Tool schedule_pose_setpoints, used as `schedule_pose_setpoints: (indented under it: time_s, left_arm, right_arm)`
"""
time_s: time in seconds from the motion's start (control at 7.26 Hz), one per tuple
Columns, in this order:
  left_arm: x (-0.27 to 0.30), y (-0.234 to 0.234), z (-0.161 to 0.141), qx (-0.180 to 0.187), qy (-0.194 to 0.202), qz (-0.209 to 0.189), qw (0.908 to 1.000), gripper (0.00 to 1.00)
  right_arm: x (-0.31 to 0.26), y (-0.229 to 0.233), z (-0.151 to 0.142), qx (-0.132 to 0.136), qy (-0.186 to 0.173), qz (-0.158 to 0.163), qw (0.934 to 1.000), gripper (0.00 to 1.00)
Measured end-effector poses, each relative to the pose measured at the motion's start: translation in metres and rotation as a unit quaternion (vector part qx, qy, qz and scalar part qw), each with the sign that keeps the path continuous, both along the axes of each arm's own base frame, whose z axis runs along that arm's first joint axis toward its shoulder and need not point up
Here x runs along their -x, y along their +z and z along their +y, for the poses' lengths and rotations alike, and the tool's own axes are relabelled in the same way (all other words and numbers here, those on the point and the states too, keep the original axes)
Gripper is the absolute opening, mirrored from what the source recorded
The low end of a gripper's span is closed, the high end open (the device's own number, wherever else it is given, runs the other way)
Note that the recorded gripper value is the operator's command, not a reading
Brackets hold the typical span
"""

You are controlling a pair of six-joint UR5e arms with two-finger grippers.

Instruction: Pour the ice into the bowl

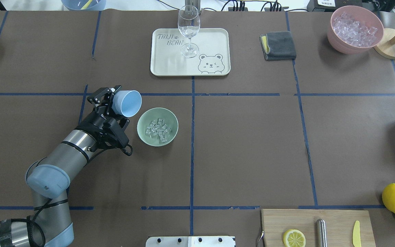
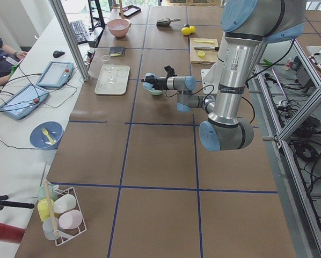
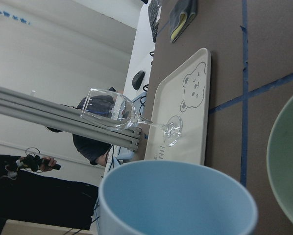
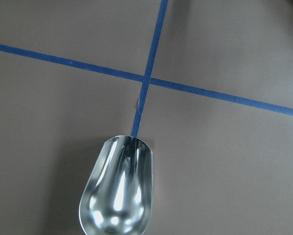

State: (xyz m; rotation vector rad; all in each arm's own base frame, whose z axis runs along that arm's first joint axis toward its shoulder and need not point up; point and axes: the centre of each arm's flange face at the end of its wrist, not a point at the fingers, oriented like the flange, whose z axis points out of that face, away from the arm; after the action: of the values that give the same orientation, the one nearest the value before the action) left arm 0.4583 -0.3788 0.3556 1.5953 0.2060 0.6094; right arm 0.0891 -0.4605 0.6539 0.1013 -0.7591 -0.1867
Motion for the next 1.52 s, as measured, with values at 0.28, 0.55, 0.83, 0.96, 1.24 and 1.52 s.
schedule_pose_setpoints:
  time_s: [0.28,0.55,0.83,0.96,1.24,1.52]
  left_arm:
    - [0.013,0.014,0.008,0.112,0.022,0.173,0.9783,0.00]
    - [0.031,0.034,0.015,0.192,0.021,0.283,0.9397,0.00]
    - [0.062,0.078,0.026,0.257,0.012,0.376,0.8904,0.00]
    - [0.088,0.111,0.035,0.277,0.006,0.410,0.8688,0.00]
    - [0.139,0.171,0.046,0.276,-0.042,0.443,0.8517,0.00]
    - [0.160,0.214,0.046,0.252,-0.101,0.455,0.8483,0.00]
  right_arm:
    - [-0.002,0.002,0.003,0.001,0.002,0.000,1.0000,1.00]
    - [-0.004,0.003,0.006,0.002,0.004,0.000,1.0000,1.00]
    - [-0.005,0.004,0.007,0.002,0.003,-0.001,1.0000,1.00]
    - [-0.006,0.005,0.008,0.001,0.003,-0.001,1.0000,1.00]
    - [-0.008,0.005,0.009,0.000,0.004,-0.001,1.0000,1.00]
    - [-0.011,0.005,0.009,-0.001,0.006,0.000,1.0000,1.00]
